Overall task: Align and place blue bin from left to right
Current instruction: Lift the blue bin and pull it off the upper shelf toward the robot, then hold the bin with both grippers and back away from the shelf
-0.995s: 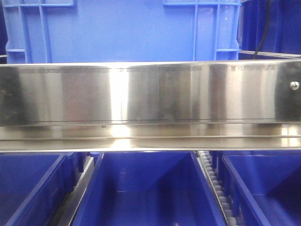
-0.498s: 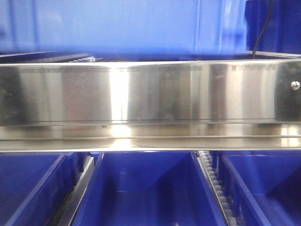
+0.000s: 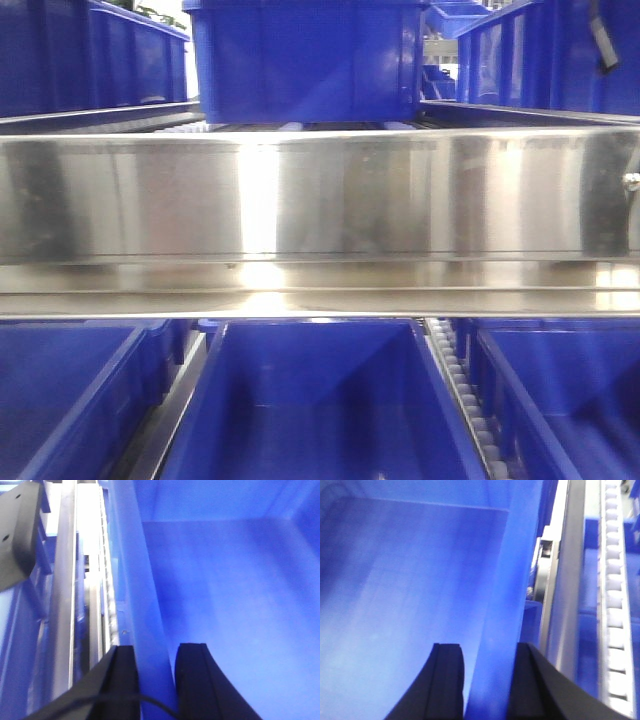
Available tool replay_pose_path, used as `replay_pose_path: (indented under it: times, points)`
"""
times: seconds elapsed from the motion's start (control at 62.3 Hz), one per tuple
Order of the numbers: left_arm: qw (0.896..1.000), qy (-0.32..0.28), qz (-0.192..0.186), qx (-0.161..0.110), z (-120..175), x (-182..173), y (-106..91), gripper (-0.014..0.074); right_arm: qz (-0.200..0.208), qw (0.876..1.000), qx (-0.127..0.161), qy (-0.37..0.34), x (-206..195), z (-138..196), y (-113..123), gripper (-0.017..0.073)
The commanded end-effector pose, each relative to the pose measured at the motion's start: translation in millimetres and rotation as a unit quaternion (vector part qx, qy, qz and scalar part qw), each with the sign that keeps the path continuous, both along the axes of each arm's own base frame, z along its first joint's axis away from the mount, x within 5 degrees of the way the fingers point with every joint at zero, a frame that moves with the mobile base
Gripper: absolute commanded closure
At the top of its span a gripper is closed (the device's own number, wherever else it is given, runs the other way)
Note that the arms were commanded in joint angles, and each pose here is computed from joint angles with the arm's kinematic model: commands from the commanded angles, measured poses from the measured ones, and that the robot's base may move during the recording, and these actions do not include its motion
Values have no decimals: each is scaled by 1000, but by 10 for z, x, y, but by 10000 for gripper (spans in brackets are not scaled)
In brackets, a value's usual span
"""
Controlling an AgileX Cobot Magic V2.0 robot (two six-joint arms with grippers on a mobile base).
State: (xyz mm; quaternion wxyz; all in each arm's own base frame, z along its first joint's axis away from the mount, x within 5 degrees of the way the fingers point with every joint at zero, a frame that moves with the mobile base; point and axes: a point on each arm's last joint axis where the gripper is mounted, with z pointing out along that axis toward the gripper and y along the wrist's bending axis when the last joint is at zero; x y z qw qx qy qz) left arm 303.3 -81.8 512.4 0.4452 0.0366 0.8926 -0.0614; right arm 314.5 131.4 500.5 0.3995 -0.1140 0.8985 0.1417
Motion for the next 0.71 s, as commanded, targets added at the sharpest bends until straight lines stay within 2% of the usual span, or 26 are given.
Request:
replay_pose_path:
  times: [0.0,0.112,0.289,0.69]
  points:
    - [999,-34,-10,11,104,-141,-28,603,5,998,6,-67,-124,202,-49,627]
    - [1000,-19,-10,22,10,-145,-82,603,5,998,3,-61,-117,170,-46,627]
    - [1000,-1,-6,22,-84,-111,-95,603,6,998,3,-59,-109,160,-43,627]
    - [1000,-1,-6,23,-84,-111,-94,603,7,998,5,-59,-110,160,-39,627]
